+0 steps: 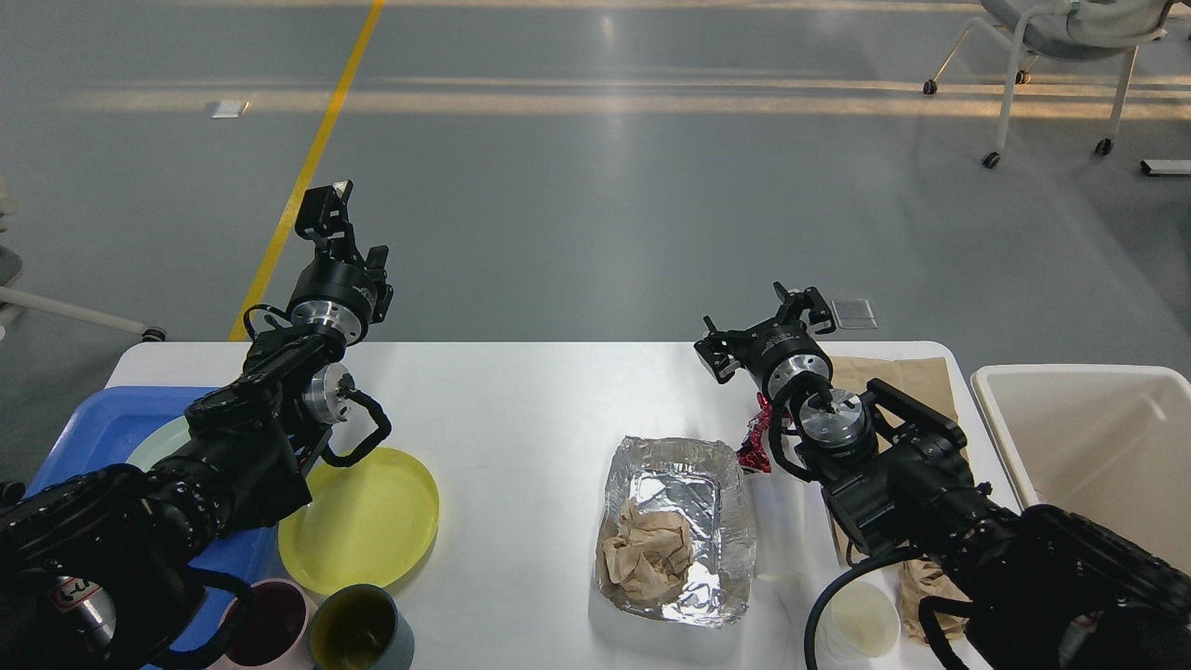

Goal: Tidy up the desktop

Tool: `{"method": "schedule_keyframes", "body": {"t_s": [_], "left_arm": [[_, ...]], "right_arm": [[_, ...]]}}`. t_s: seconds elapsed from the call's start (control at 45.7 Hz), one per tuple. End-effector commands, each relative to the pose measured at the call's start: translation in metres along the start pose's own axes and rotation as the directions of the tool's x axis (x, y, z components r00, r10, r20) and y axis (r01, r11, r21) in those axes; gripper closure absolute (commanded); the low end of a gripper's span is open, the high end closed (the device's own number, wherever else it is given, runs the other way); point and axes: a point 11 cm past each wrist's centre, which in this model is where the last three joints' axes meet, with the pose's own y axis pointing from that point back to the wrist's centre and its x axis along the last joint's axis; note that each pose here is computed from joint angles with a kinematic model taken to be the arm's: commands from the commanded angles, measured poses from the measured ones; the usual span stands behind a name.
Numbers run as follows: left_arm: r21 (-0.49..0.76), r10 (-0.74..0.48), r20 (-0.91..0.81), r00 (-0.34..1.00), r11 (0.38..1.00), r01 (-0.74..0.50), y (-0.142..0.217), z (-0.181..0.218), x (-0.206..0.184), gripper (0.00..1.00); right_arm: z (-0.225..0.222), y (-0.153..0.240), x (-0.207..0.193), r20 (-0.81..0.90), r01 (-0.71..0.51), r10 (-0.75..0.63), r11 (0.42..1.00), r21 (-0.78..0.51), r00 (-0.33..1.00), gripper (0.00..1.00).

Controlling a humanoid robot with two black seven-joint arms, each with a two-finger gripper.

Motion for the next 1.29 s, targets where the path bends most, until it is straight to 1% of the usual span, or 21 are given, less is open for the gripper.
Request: {"method": "schedule_keyframes", "body": {"t_s": [0.0,0.153,0.525,0.766,0.897,1.269], "left_arm": [[-0.007,0.005,0.001,1.0,1.0,-0.005,0.0,0.001,0.004,0.01],[-0.015,0.005,-0.019,1.0,1.0,-0.005,0.001,0.001,0.002,0.01],[0.025,0.015,-0.012,1.0,1.0,-0.015,0.011,-0.02,0.01,0.01],[0.033,0.01,-0.009,1.0,0.999,-0.01,0.013,-0.023,0.01,0.01],[0.055,0.025,-0.011,1.0,0.998,-0.024,0.02,-0.035,0.019,0.01],[0.054,0.015,0.009,1.0,0.998,-0.015,0.019,-0.032,0.019,0.01]], "right_arm": [[-0.001,0.0,0.0,-0.001,0.0,0.0,1.0,0.001,1.0,0.0],[-0.001,0.0,0.0,-0.001,0.0,0.0,1.0,0.001,1.0,0.0],[-0.001,0.0,0.0,-0.001,0.0,0.0,1.0,0.001,1.0,0.0],[-0.001,0.0,0.0,-0.001,0.0,0.0,1.0,0.001,1.0,0.0],[-0.001,0.0,0.0,-0.001,0.0,0.0,1.0,0.001,1.0,0.0],[-0.001,0.0,0.0,-0.001,0.0,0.0,1.0,0.001,1.0,0.0]]}}
